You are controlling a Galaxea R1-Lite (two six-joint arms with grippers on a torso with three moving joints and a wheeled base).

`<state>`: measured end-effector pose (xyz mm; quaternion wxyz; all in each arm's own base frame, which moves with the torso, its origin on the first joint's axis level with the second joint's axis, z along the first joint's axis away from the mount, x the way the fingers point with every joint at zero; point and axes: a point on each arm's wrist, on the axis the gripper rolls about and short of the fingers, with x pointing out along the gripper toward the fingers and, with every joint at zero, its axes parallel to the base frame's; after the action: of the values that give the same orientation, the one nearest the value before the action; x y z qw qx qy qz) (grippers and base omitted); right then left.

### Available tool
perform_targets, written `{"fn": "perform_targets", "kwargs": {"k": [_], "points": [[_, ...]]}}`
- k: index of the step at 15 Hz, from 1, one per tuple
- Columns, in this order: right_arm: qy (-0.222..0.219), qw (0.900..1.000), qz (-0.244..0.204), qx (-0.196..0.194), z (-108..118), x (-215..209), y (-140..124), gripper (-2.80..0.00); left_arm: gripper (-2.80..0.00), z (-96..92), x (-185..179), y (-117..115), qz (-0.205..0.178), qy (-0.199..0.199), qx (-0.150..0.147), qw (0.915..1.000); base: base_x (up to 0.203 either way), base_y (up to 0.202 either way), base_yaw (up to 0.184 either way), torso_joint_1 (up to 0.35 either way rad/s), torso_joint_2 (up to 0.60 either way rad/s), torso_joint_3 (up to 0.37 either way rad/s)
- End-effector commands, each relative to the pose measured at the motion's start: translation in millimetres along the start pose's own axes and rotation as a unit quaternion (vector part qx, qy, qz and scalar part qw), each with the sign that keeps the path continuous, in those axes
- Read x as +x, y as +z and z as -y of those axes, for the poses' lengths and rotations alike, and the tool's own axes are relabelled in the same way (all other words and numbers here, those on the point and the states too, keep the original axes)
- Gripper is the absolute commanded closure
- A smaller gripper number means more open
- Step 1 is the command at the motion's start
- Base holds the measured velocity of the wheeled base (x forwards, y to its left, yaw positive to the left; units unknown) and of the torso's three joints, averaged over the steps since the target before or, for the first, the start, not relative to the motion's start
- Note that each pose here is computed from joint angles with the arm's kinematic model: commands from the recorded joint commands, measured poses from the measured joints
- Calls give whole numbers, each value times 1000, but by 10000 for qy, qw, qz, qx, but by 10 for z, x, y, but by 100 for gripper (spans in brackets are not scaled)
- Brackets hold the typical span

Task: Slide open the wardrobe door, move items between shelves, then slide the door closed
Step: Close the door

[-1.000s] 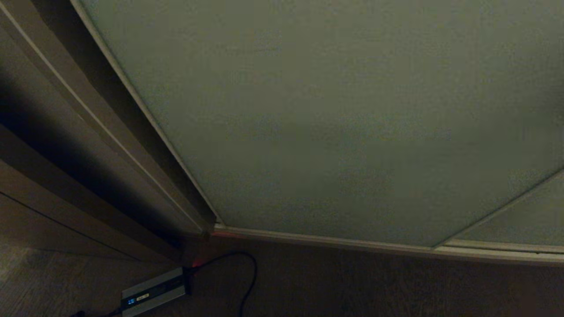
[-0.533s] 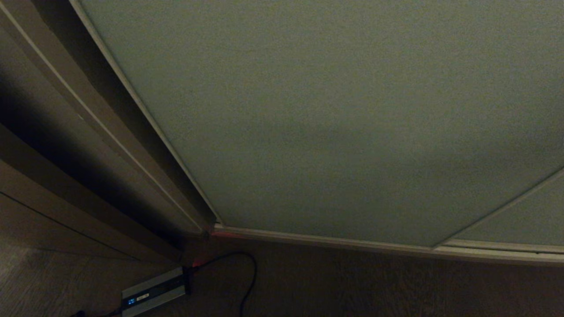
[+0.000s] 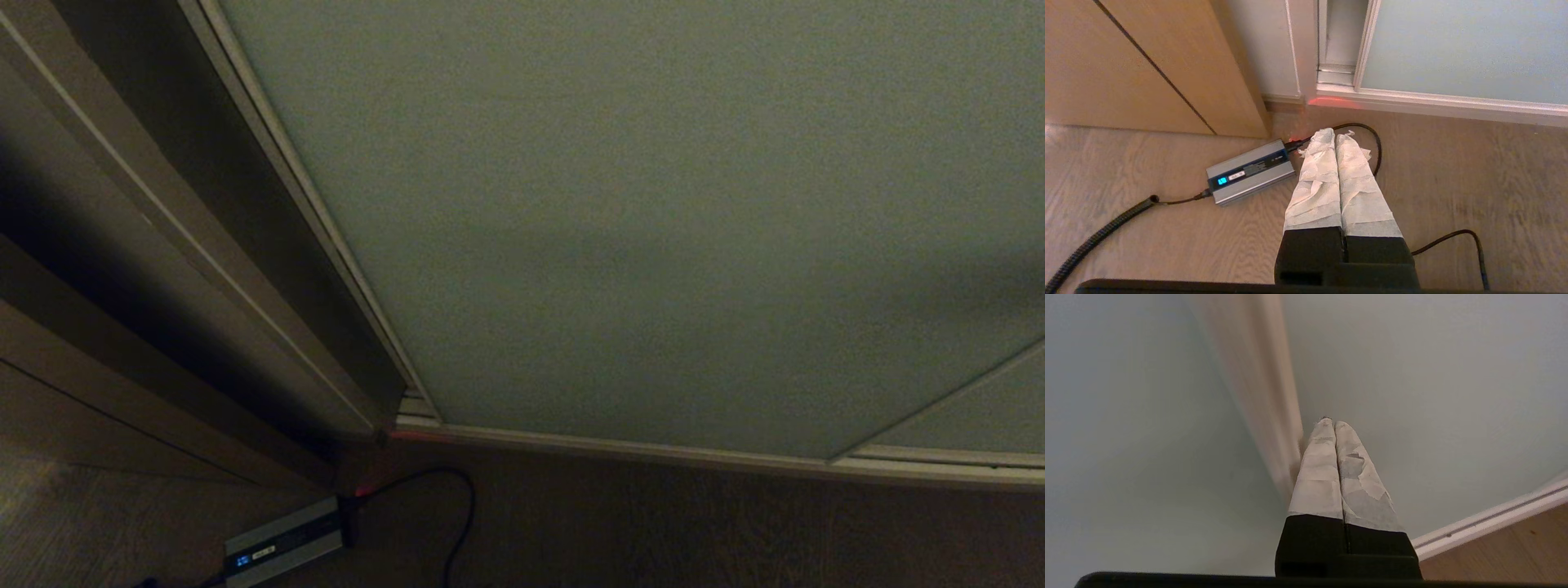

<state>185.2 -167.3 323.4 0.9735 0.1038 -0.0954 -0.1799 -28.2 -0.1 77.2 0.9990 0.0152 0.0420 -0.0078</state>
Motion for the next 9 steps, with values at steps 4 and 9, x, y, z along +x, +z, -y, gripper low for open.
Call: {"fn": "perform_targets", "kwargs": {"k": [4,9], "points": [[214,9998,25,53,-79,-2,11,0,0,0,1,1,-8,2,0,10000,0,0,0,0,0,0],[400,9992,46,48,-199,-117,17,0,0,0,1,1,-8,-2,0,10000,0,0,0,0,0,0]]}}
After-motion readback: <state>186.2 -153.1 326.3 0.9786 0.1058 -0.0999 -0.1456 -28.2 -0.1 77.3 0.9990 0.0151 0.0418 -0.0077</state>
